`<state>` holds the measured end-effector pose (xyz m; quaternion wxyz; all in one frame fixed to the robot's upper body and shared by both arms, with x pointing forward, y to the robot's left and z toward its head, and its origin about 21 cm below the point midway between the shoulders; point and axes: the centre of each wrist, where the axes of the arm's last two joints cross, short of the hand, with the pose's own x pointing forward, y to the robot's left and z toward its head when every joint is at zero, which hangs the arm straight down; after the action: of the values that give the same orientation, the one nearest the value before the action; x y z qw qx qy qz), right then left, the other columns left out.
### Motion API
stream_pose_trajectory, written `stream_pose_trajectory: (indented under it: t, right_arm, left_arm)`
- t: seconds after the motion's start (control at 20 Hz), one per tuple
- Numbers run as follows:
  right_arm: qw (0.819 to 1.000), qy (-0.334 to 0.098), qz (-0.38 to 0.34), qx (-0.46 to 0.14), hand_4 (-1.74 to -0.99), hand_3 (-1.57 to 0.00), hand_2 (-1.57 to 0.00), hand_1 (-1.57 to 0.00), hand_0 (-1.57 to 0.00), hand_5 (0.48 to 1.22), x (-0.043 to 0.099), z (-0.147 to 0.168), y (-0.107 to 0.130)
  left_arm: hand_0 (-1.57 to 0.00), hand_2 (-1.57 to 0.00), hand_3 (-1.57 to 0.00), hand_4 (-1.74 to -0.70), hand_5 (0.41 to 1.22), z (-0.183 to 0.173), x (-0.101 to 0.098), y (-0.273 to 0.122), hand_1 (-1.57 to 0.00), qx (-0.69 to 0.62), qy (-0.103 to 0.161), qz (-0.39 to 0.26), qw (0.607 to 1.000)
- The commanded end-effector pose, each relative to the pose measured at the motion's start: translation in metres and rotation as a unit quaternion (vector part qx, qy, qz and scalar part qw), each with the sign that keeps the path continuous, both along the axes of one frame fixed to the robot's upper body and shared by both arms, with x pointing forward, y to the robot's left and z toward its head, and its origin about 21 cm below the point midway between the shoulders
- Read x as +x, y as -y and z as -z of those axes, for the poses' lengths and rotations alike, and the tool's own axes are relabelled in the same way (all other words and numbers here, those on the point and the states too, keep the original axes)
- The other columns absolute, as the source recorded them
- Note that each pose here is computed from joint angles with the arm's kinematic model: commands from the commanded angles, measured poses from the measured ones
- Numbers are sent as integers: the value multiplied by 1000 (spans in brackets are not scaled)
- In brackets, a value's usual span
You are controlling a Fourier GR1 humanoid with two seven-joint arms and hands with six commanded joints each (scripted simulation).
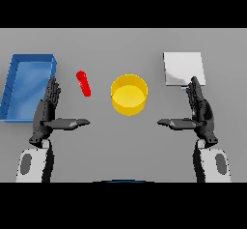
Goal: Pick up the red beaker and tilt it to pour out 1 green nut into yellow bowl. Pick up the yellow bowl and place it on the metallic measuring scale.
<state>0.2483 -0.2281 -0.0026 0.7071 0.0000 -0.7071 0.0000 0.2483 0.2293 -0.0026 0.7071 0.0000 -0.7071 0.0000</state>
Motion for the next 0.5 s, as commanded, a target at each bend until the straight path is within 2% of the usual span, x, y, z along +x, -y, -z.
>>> stream_pose_trajectory:
  t: [0.0,0.25,0.3,0.35,0.4,0.45]
  right_arm:
    - [1000,0,0,1,-1167,1,1,1,1,599,0,0,-1]
    - [1000,5,-3,2,-1167,1,1,1,1,599,0,-2,-14]
    - [996,38,-4,-78,-1167,1,1,1,1,599,-7,-2,-13]
    - [991,54,-4,-121,-1163,1,1,1,1,595,-12,-4,-14]
    - [987,63,-5,-147,-1162,1,1,1,1,594,-18,-4,-17]
    - [985,60,-3,-162,-1160,1,1,1,1,591,-21,-4,-18]
  left_arm:
    - [1,1,1,-1151,599,0,0,0,1,0,0,0,1000]
    - [1,1,1,-1151,599,1,-4,1,1,0,0,0,1000]
    - [1,1,1,-1151,599,-2,-12,-1,1,33,9,13,999]
    - [1,1,1,-1156,599,-8,-18,-3,1,51,20,25,998]
    - [1,1,1,-1158,599,-12,-24,-5,1,63,25,27,997]
    - [1,1,1,-1161,599,-14,-27,0,1,68,19,32,997]
